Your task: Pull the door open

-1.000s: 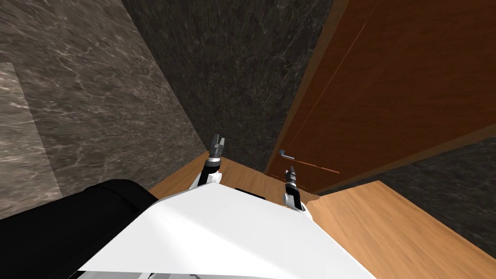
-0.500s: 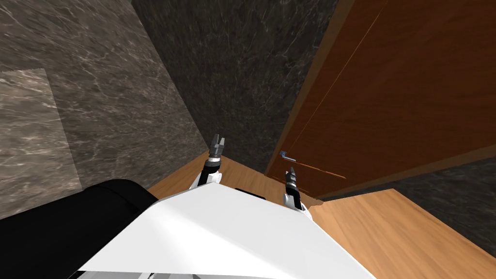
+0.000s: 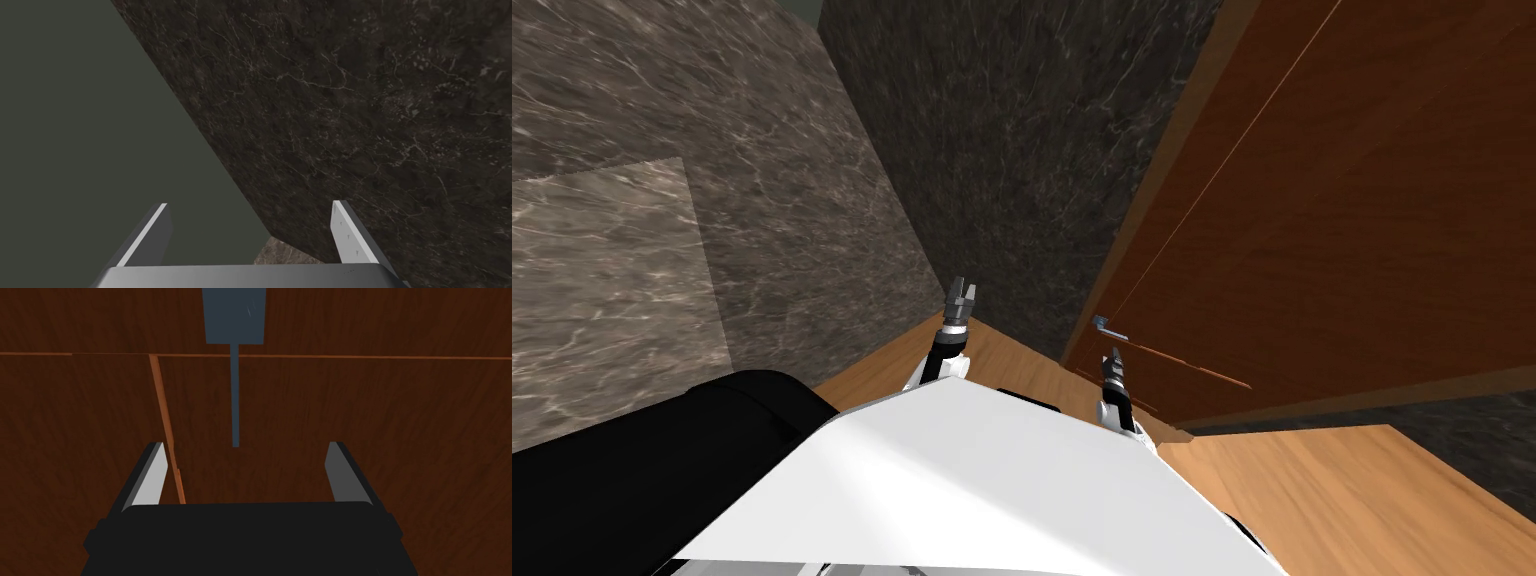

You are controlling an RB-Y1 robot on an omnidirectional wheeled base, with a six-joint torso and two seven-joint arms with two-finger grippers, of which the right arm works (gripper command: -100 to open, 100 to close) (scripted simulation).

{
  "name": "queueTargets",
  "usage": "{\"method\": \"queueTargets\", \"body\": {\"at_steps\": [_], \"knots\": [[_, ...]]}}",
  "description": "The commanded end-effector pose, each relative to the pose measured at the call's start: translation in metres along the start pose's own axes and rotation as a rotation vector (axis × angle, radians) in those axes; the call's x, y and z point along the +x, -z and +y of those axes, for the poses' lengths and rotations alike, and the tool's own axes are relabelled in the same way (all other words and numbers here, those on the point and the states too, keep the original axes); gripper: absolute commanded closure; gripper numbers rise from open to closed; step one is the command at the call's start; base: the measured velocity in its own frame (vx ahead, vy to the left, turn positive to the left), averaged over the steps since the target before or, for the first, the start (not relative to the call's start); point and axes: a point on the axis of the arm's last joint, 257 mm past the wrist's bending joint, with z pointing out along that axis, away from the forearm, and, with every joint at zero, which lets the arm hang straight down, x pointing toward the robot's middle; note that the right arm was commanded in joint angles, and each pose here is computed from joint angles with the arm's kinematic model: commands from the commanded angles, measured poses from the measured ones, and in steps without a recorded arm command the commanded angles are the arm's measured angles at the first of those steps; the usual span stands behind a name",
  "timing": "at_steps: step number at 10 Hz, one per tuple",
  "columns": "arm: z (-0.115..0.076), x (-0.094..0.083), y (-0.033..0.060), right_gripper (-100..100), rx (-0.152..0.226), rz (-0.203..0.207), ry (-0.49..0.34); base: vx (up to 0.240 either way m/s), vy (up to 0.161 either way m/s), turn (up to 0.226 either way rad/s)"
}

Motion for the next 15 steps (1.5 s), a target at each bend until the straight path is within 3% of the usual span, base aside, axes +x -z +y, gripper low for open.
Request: {"method": "queueTargets", "body": {"at_steps": [1,2,8,9,11,12,13,15], "knots": [[-0.004,-0.002,0.0006,-100,0.010,-0.005,-0.001,0.017,-0.045,0.098],[-0.003,-0.001,0.0003,-100,0.006,-0.003,0.000,0.010,-0.022,0.019],[-0.006,-0.052,0.0152,-100,0.009,-0.060,-0.002,0.183,-0.014,0.090],[-0.006,-0.052,0.0152,-100,0.009,-0.060,-0.002,0.138,-0.041,0.030],[-0.006,-0.069,0.0207,-100,0.009,-0.078,-0.002,0.163,-0.048,0.088],[-0.007,-0.067,0.0190,-100,0.011,-0.074,-0.001,0.077,-0.028,0.021],[-0.007,-0.067,0.0190,100,0.011,-0.074,-0.001,-0.013,0.003,-0.016],[-0.007,-0.067,0.0190,100,0.011,-0.074,-0.001,-0.028,0.008,-0.009]]}}
